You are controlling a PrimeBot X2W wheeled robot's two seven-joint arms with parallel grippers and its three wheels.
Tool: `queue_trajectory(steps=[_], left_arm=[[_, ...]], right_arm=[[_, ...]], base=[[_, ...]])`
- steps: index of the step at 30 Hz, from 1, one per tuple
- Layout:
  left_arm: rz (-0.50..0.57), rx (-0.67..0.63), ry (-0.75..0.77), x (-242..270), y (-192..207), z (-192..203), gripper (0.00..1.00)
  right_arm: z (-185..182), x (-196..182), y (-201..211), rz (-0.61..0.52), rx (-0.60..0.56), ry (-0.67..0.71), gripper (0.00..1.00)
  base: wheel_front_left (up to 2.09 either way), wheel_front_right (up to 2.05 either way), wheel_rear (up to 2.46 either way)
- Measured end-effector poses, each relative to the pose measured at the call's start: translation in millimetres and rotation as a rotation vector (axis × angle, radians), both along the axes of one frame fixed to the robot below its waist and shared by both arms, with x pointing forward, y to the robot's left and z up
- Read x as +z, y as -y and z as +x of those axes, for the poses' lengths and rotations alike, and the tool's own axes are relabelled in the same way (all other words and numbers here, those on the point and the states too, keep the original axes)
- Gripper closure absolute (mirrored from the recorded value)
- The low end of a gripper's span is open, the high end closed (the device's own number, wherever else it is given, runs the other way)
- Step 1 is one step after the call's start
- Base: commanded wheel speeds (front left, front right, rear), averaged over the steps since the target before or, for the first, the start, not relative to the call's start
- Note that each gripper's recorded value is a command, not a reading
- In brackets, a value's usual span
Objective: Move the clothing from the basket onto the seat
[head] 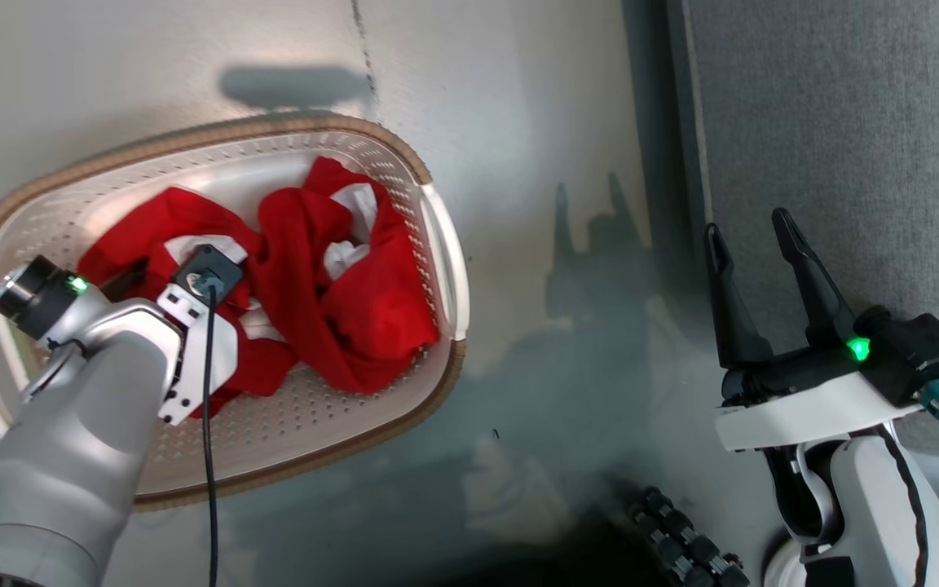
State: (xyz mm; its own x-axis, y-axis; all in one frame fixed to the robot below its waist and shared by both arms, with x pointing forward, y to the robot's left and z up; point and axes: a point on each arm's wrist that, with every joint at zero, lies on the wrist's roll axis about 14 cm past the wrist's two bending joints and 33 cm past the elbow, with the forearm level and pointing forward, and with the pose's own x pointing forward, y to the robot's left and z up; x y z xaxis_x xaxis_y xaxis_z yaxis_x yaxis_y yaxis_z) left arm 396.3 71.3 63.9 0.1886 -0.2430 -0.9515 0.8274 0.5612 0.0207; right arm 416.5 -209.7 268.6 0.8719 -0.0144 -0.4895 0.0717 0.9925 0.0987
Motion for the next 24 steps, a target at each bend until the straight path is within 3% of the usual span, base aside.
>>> queue_trajectory(steps=[13, 14, 15, 16, 24], left_arm=[[0.008, -0.060, -0.065, -31.1, 10.3, -5.5, 0.00], [0.009, -0.057, -0.072, -32.2, 9.6, -6.7, 0.09], [0.015, -0.053, -0.078, -32.7, 9.3, -7.3, 0.64], [0.014, -0.056, -0.085, -32.3, 10.8, -8.0, 1.00], [0.009, -0.033, -0.075, -26.8, 10.9, -4.3, 1.00]], right_arm=[[-7.7, -15.5, 5.8, -0.006, -0.014, -0.047, 0.00], [-8.0, -17.3, 4.3, -0.003, -0.011, -0.051, 0.00], [-8.2, -18.7, 3.5, -0.001, -0.010, -0.054, 0.00], [-7.9, -19.7, 2.4, 0.002, -0.008, -0.054, 0.00], [6.5, -16.8, -3.3, 0.000, 0.021, -0.020, 0.00]], base=[[0.00, 0.00, 0.00], [0.00, 0.00, 0.00], [0.00, 0.00, 0.00], [0.00, 0.00, 0.00], [0.00, 0.00, 0.00]])
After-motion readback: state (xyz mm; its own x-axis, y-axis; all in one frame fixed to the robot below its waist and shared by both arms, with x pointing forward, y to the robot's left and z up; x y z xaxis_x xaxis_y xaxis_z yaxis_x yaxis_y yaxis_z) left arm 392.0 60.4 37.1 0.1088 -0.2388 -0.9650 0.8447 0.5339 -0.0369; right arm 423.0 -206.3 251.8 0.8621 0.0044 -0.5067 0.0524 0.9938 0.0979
